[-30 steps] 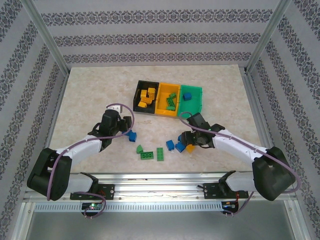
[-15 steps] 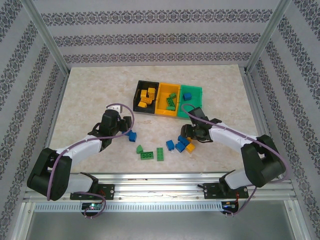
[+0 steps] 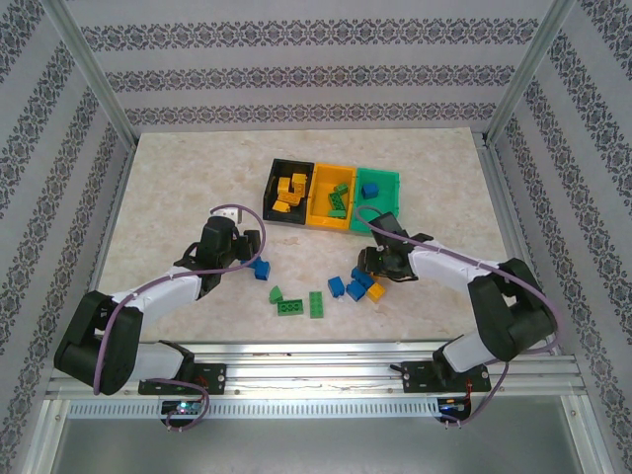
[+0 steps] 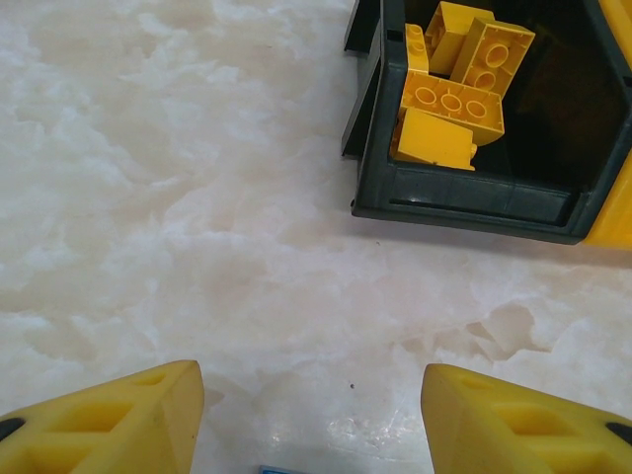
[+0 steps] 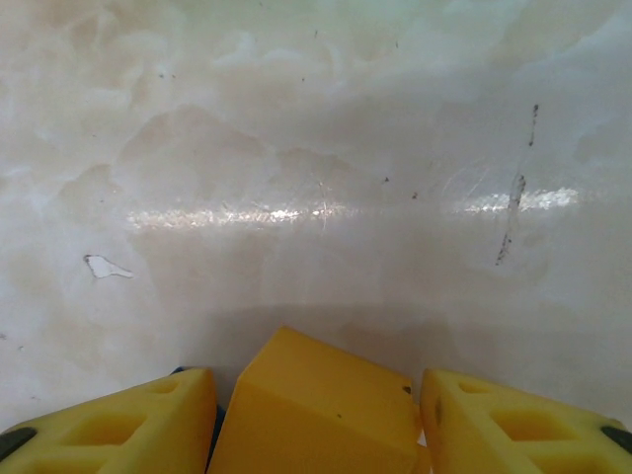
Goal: Sort the legos into containers by color
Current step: Pick up the lego from the center of the table, then place the lego in the container, then pick up the lego from the bottom-center of the table, then place the lego in the container, then pick up the lego from the center of the table, then place the lego in the container, then pick up the lego from the center of the table.
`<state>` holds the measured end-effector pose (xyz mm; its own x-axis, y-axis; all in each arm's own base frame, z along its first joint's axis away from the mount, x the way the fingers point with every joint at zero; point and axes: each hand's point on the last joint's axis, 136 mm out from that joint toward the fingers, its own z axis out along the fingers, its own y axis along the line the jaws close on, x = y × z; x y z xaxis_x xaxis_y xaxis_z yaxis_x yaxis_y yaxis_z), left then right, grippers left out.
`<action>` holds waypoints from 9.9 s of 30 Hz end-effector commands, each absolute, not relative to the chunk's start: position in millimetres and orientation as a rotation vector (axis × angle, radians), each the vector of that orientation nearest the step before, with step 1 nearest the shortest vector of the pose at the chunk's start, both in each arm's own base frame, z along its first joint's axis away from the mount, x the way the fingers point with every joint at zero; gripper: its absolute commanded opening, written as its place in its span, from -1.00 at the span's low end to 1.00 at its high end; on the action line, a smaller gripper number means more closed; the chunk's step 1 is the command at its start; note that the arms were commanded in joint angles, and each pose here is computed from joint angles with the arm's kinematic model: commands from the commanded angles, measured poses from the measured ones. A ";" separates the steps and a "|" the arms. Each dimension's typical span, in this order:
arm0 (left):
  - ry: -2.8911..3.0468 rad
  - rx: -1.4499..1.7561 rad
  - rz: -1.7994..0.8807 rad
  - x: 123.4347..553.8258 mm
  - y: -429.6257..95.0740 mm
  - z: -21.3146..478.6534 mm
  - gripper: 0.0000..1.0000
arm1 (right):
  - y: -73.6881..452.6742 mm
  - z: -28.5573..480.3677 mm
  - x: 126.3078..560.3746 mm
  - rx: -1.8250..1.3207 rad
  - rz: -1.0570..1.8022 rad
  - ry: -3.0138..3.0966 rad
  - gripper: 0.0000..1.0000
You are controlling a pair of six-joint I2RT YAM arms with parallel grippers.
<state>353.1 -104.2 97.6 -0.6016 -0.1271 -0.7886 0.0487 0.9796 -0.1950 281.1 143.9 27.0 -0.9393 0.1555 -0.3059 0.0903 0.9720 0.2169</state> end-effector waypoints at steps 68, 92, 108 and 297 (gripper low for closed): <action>2.135 -0.120 -0.360 360.2 -109.2 111.3 0.20 | 152.7 74.5 217.1 -0.118 0.291 2.695 0.24; 2.144 -0.119 -0.367 361.4 -110.6 107.1 0.20 | 155.1 31.0 208.1 -0.155 0.229 2.825 0.07; 2.149 -0.120 -0.362 362.1 -110.4 105.5 0.21 | 182.8 79.9 237.3 -0.202 0.325 2.690 -0.22; 2.907 0.210 0.042 278.3 -160.1 16.9 -0.25 | 121.1 88.6 358.3 0.263 0.751 2.200 0.30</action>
<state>274.3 -158.7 17.2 -0.9647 0.1283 -0.2300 0.1221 0.9917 0.0409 355.4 118.0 83.5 -0.6851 0.4104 -0.6018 -0.0328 0.8080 0.5883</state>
